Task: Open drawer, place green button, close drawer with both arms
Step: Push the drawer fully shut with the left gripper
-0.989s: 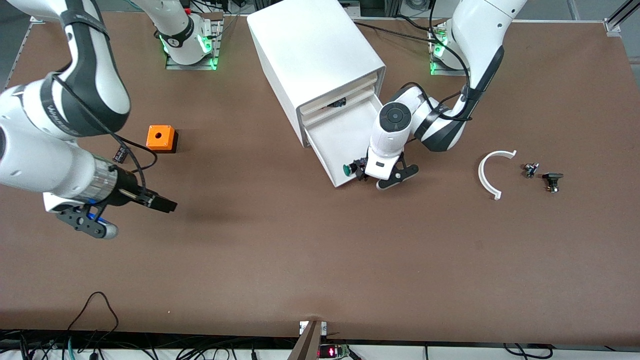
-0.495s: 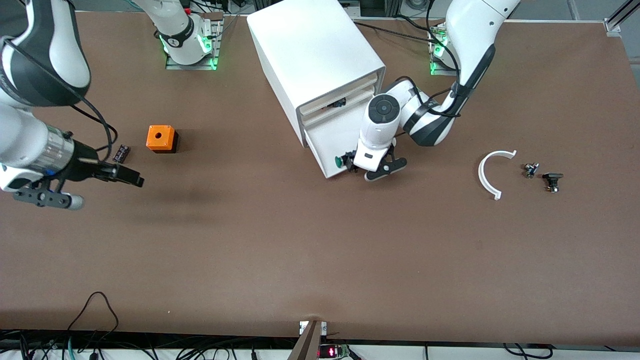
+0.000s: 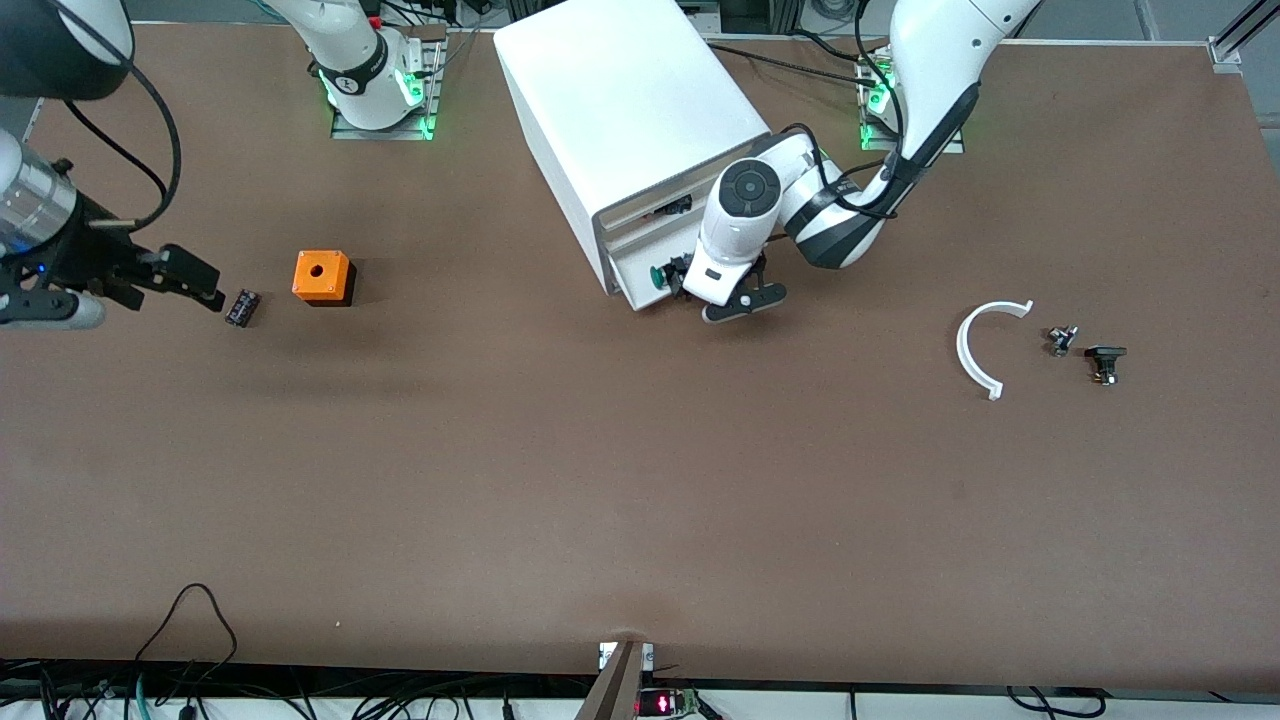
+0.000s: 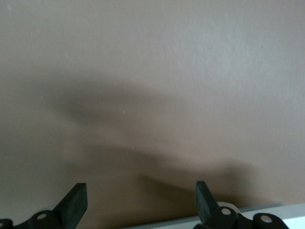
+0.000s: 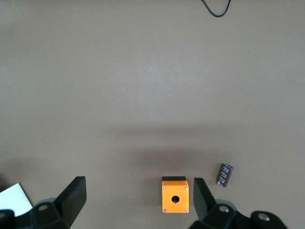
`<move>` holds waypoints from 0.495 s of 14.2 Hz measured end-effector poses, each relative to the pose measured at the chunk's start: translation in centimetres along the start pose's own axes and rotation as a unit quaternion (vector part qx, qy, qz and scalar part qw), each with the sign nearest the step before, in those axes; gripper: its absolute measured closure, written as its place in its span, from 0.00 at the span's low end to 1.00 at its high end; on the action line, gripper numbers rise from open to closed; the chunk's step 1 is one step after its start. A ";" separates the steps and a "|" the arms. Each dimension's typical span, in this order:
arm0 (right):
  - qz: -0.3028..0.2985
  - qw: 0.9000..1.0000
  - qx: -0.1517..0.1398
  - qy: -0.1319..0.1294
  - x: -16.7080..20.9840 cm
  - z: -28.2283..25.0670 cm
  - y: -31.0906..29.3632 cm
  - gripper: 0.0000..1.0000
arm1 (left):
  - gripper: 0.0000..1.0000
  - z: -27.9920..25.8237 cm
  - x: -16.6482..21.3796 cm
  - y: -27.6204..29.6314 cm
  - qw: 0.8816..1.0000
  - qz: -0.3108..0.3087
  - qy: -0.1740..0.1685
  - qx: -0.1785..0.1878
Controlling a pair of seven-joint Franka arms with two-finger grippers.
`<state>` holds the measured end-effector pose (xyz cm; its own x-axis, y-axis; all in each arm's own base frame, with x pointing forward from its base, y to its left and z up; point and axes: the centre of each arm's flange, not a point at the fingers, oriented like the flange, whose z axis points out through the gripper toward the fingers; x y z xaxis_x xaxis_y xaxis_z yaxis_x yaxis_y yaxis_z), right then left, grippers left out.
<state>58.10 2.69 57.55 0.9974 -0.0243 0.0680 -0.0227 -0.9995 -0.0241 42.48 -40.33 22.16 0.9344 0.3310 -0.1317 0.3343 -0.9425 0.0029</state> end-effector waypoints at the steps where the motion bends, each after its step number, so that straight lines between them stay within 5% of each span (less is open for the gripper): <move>1: -0.001 1.000 -0.003 0.005 -0.5 -0.6 0.0 0.00 | 0.00 0.2 -0.7 0.1 1.000 0.003 -0.003 0.001; 7: -0.020 0.999 -0.024 0.020 -2.0 -2.9 0.4 0.00 | 0.00 0.7 -3.0 0.5 1.000 0.017 -0.013 0.006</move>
<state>55.93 2.31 60.28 0.9942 0.0150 0.1068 0.0121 -0.9996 0.0269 39.74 -41.78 21.86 0.9419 0.2972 -0.1566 0.3004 -0.9538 -0.0031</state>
